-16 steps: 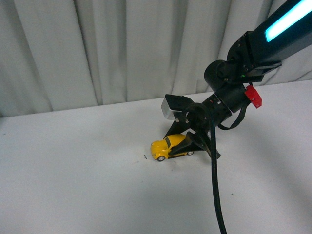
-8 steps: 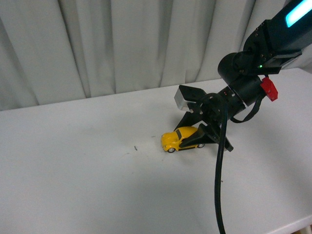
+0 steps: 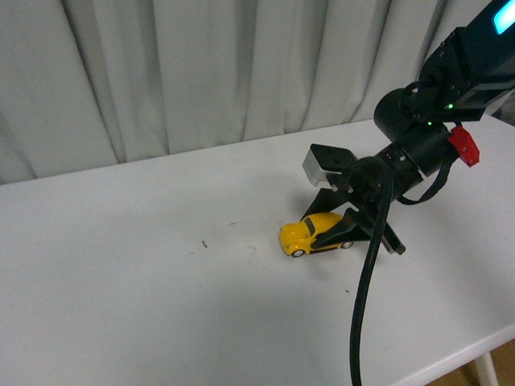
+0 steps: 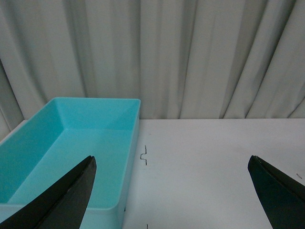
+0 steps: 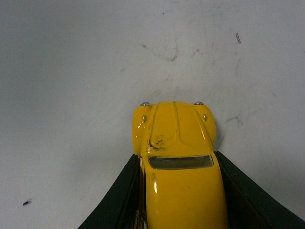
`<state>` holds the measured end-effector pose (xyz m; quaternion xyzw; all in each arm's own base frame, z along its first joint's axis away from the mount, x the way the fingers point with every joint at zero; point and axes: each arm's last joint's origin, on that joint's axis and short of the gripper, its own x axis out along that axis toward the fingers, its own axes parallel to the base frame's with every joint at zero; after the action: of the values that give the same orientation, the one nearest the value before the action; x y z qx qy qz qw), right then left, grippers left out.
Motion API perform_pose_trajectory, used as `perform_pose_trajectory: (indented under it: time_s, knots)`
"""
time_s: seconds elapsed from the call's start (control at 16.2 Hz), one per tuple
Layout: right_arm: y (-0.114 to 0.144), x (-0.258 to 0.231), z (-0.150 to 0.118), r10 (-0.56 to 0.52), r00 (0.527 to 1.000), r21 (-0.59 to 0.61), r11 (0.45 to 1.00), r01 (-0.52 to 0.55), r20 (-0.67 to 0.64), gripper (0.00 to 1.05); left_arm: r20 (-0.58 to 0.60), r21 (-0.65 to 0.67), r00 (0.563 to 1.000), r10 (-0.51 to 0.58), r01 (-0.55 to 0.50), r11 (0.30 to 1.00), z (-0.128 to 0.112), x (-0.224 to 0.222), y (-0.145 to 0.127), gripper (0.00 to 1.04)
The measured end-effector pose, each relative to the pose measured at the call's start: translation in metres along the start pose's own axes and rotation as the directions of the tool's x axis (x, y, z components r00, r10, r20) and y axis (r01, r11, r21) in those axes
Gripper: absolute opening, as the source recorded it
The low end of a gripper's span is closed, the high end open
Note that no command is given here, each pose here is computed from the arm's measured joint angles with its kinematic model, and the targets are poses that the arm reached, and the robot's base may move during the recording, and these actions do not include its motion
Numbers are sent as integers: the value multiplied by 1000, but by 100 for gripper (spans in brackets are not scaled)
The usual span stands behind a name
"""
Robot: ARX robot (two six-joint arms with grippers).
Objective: Wind up and store yellow beetle toy
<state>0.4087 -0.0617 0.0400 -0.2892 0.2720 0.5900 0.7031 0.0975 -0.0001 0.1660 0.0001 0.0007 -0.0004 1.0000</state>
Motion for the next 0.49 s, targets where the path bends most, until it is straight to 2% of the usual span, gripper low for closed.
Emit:
perform_pose_trajectory:
  time_s: [0.31,0.37,0.43,0.49]
  knots:
    - [12,-15,-14,-1,1000,17,1000,1,-23,42,0,0,1000,0,0,1000,0,0,0,98]
    - [13,-16,-15,20,997,13,1000,-19,-75,55,0,0,1000,0,0,1000,0,0,0,98]
    - [18,-13,-20,52,998,51,997,-50,-46,71,0,0,1000,3,-3,1000,0,0,0,98]
    - [17,-14,-20,52,997,49,998,-50,-50,81,1,0,1000,0,0,1000,0,0,0,98]
